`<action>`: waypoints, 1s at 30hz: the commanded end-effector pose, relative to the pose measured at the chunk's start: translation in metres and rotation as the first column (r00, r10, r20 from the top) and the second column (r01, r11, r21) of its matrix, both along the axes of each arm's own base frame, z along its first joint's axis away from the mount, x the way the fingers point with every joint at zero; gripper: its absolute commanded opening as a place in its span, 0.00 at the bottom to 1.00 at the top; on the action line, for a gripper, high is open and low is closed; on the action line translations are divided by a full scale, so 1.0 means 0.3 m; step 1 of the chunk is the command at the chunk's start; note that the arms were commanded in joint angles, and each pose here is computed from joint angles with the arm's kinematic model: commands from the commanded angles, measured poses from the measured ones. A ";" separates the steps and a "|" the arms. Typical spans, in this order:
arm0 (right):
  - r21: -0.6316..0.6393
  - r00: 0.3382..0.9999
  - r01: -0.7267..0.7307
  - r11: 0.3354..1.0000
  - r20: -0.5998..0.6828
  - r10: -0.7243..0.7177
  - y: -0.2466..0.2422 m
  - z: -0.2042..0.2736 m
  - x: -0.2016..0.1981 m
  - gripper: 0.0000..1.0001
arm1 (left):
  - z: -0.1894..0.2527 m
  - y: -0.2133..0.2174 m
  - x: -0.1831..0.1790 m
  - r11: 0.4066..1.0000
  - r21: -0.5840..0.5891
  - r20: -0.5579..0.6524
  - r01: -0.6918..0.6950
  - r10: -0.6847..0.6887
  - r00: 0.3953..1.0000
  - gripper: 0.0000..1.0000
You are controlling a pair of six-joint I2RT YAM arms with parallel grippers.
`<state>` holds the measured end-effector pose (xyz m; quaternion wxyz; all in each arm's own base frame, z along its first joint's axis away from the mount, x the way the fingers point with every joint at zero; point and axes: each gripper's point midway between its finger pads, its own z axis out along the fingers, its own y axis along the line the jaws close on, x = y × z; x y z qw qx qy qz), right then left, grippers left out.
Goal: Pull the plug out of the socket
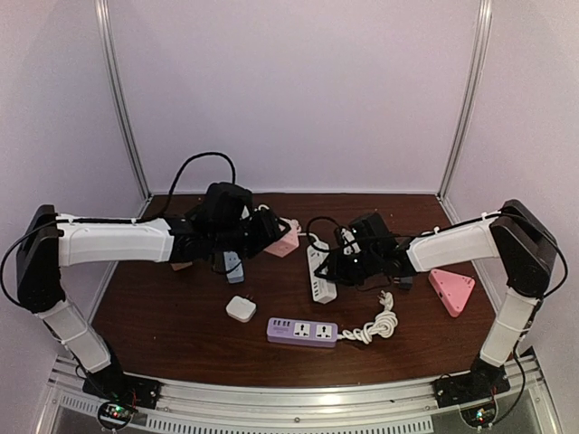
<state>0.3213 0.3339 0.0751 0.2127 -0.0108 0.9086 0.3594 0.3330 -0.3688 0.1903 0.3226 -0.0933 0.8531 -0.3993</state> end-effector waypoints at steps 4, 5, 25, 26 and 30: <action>0.052 0.999 -0.031 0.998 0.044 0.029 0.063 0.052 0.054 0.12 | 0.033 0.227 -0.009 0.985 0.160 0.036 -0.069 0.064 0.997 0.38; 0.056 0.998 -0.036 0.998 0.044 0.034 0.070 0.053 0.056 0.13 | 0.026 0.264 -0.015 0.979 0.188 0.035 -0.083 0.077 0.996 0.38; 0.105 0.997 -0.072 0.992 0.009 0.072 0.124 0.020 0.075 0.28 | -0.135 0.733 -0.171 0.891 0.393 -0.067 -0.226 0.273 0.960 0.39; 0.106 0.997 -0.071 0.992 0.007 0.071 0.123 0.019 0.075 0.29 | -0.144 0.741 -0.174 0.890 0.395 -0.072 -0.226 0.276 0.959 0.39; 0.101 0.998 -0.066 0.993 0.004 0.066 0.115 0.015 0.074 0.39 | -0.177 0.761 -0.172 0.892 0.396 -0.093 -0.216 0.273 0.958 0.39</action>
